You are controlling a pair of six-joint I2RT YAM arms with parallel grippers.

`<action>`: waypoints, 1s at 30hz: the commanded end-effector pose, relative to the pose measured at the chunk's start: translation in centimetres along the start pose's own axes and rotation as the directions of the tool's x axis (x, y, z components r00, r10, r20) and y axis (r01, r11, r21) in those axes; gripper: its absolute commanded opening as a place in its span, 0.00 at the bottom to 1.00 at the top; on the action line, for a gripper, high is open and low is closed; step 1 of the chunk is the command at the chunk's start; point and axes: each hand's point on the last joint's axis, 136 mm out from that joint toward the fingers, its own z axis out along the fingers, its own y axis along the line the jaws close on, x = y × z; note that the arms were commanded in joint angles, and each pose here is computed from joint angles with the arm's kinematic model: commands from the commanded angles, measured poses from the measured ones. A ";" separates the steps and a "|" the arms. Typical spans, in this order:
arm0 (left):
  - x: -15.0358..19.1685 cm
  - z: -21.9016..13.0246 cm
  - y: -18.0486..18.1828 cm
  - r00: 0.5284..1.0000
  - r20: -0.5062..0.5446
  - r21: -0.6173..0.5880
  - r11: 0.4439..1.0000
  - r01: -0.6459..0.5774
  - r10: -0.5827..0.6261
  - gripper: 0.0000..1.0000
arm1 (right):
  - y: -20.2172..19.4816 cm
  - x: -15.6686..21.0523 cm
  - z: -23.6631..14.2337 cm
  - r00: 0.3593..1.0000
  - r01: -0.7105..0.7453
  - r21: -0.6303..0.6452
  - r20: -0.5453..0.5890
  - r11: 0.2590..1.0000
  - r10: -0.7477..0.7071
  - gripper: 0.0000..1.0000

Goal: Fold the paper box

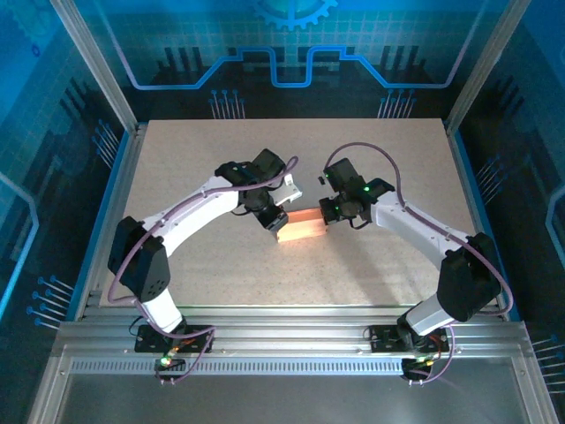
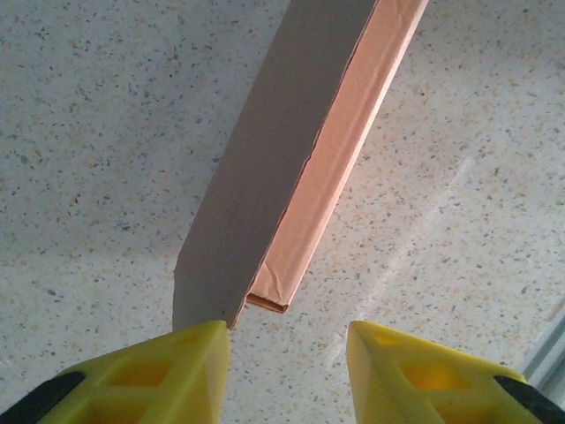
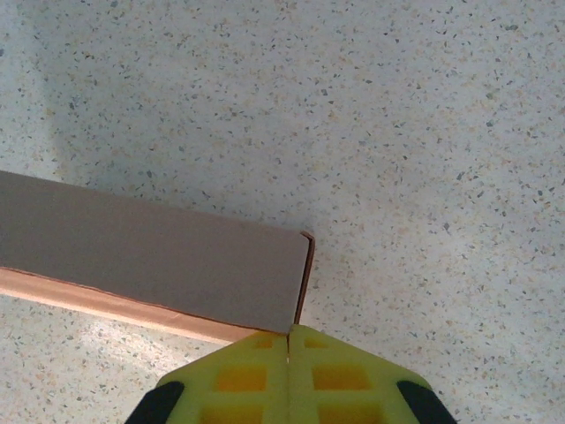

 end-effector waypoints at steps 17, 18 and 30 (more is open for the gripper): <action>-1.2 -1.6 1.7 0.996 0.039 -0.123 0.989 -0.081 0.086 0.47 | 0.2 0.8 0.1 0.999 -0.015 -0.018 -0.042 1.000 0.014 0.00; -1.1 -1.5 1.8 0.996 0.029 -0.125 0.989 -0.084 0.088 0.47 | 0.1 0.7 0.1 0.999 -0.015 -0.017 -0.042 1.000 0.014 0.00; -0.4 0.8 2.7 0.995 -0.056 -0.115 0.990 -0.084 0.078 0.40 | 0.1 0.7 0.0 0.999 -0.019 -0.020 -0.042 1.000 0.019 0.00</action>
